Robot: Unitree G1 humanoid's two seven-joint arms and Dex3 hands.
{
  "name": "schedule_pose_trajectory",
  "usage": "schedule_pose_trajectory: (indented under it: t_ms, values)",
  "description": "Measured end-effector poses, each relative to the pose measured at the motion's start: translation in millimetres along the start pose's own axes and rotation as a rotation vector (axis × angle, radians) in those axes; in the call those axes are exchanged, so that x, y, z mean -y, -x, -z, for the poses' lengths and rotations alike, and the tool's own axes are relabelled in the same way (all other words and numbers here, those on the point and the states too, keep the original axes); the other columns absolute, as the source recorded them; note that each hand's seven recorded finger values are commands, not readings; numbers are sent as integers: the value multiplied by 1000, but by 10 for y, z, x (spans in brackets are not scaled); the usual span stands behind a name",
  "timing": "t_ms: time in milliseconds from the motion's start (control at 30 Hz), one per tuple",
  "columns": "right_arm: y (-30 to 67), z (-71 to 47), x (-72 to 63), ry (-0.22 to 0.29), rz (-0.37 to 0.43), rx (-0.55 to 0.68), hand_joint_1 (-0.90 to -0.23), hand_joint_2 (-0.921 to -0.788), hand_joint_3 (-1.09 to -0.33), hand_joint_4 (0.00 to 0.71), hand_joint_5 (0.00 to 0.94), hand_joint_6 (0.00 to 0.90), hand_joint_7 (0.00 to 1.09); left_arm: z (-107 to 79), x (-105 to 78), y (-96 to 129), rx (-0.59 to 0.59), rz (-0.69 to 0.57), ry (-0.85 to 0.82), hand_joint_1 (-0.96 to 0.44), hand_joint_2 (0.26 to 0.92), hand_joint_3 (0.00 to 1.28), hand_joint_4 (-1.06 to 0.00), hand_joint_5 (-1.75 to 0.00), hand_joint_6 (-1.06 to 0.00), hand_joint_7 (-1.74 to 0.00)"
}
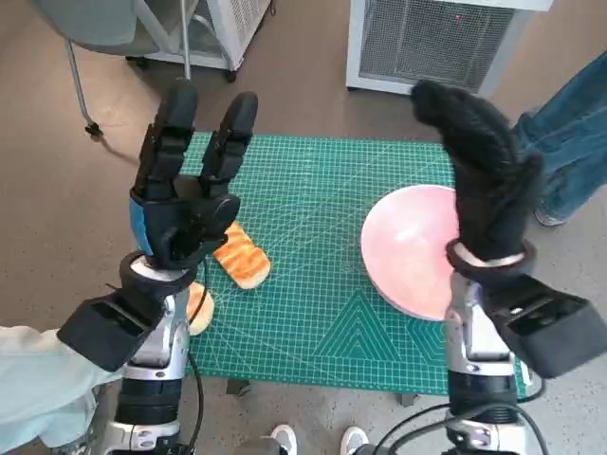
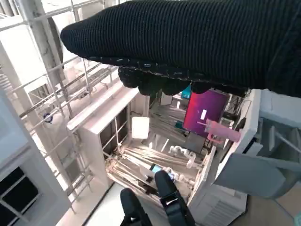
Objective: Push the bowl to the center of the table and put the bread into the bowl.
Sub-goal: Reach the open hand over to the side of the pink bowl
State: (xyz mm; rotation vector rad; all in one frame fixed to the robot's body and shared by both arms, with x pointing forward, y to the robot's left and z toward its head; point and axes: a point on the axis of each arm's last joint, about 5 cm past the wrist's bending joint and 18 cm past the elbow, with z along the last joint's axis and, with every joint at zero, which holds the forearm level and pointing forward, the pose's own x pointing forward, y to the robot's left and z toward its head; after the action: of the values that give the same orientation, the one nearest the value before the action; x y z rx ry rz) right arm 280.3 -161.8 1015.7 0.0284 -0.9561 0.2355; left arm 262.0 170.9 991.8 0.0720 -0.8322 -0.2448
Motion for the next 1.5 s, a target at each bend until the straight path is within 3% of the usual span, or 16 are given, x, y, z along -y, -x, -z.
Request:
schedule_pose_trajectory:
  t_ms: [233, 333, 633, 900, 1167, 1333, 1500]
  values:
    - [201, 74, 314, 89, 111, -55, -664, -921, -722, 285, 22, 8, 730, 7, -5, 28, -9, -4, -1, -96, 921, 240, -431, -2, -465, -6]
    - [326, 131, 438, 150, 193, -89, -660, -921, -727, 287, 21, 2, 710, 9, -3, 36, -11, -5, 0, -98, 921, 241, -431, -2, -465, -6]
    - [700, 271, 611, 231, 376, -211, -627, -921, -760, 287, 20, 4, 699, 8, 8, 39, -10, -6, 3, -99, 921, 243, -432, -2, -465, -6]
    - [992, 362, 611, 237, 450, -324, -598, -921, -788, 272, 10, 4, 697, 12, 23, 43, -11, -14, 9, -96, 921, 245, -436, -3, -466, -6]
    - [1287, 477, 490, 199, 469, -475, -554, -921, -830, 257, 2, 1, 655, 16, 23, 61, -19, -20, 11, -95, 921, 246, -442, -5, -469, -7]
    - [1378, 550, 389, 158, 459, -552, -540, -921, -840, 256, 1, 14, 628, 15, 21, 59, -23, -20, 11, -101, 921, 244, -443, -5, -469, -6]
    - [1363, 618, 299, 106, 432, -596, -529, -921, -848, 257, 2, 42, 608, 13, 21, 57, -26, -19, 12, -101, 921, 243, -444, -5, -469, -6]
